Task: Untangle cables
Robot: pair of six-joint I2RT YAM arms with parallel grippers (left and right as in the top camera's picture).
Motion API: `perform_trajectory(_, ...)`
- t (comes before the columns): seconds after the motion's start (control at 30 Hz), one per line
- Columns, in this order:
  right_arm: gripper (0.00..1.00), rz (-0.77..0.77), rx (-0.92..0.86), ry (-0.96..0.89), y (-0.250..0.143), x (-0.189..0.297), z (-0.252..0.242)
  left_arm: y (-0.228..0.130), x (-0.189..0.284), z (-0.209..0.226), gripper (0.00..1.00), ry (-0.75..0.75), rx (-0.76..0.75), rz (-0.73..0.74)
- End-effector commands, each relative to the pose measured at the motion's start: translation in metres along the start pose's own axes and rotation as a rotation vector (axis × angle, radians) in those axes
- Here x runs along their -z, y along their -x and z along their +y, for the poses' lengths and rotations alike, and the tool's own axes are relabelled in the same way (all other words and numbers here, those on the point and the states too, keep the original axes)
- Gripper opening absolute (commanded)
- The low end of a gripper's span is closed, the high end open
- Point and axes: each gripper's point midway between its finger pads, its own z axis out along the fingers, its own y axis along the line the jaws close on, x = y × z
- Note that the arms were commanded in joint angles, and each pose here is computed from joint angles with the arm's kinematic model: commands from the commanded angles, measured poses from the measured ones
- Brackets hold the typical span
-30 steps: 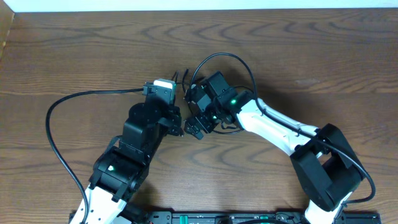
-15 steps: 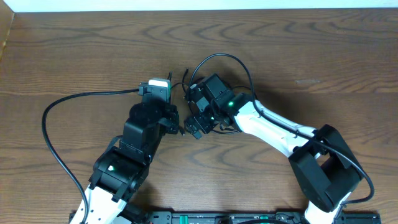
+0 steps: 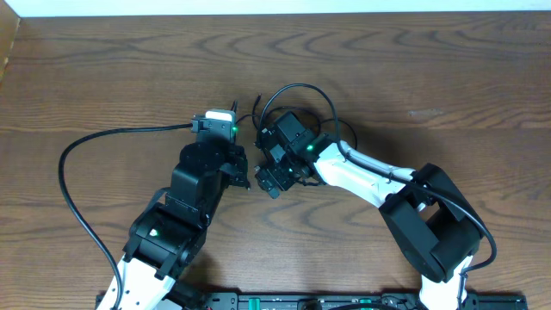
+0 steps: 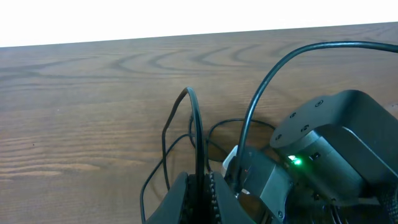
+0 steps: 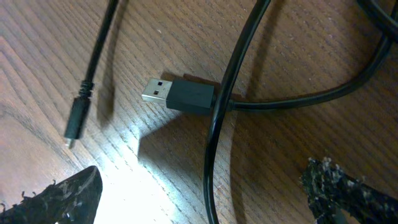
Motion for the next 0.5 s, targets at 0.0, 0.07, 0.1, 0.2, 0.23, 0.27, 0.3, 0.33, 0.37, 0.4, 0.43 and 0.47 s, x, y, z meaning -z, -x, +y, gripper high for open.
perform_trajectory(0.0,0.99,0.035,-0.017,-0.010,-0.011,-0.007,-0.001,0.002,0.002,0.004,0.08,0.020,0.011,-0.011)
perform_trajectory(0.07,0.99,0.047,-0.005,-0.035,-0.015,-0.008,-0.006,0.002,0.003,0.004,0.08,0.020,0.012,-0.014)
perform_trajectory(0.1,0.99,0.060,-0.003,-0.059,-0.018,-0.010,-0.010,0.003,0.004,0.004,0.08,0.019,0.012,-0.015)
perform_trajectory(0.2,0.99,0.087,0.019,-0.120,-0.025,-0.009,-0.020,0.004,0.007,0.005,0.08,0.018,0.014,-0.024)
perform_trajectory(0.23,0.99,0.093,0.028,-0.134,-0.026,-0.008,-0.023,0.005,0.009,0.005,0.08,0.017,0.014,-0.027)
perform_trajectory(0.27,0.99,0.096,0.036,-0.138,-0.027,-0.008,-0.023,0.006,0.011,0.006,0.08,0.017,0.016,-0.032)
perform_trajectory(0.3,0.99,0.099,0.044,-0.138,-0.028,-0.008,-0.023,0.007,0.012,0.006,0.08,0.019,0.017,-0.037)
perform_trajectory(0.33,0.99,0.100,0.049,-0.138,-0.028,-0.008,-0.024,0.008,0.014,0.006,0.08,0.018,0.018,-0.044)
perform_trajectory(0.37,0.99,0.100,0.055,-0.137,-0.028,-0.008,-0.023,0.009,0.015,0.007,0.08,0.017,0.020,-0.049)
perform_trajectory(0.4,0.99,0.099,0.057,-0.137,-0.027,-0.008,-0.023,0.010,0.017,0.007,0.08,0.016,0.021,-0.054)
perform_trajectory(0.43,0.99,0.099,0.066,-0.136,-0.027,-0.008,-0.022,0.011,0.018,0.007,0.08,0.015,0.022,-0.057)
perform_trajectory(0.47,0.99,0.098,0.068,-0.135,-0.027,-0.009,-0.022,0.010,0.019,0.007,0.08,0.015,0.022,-0.057)
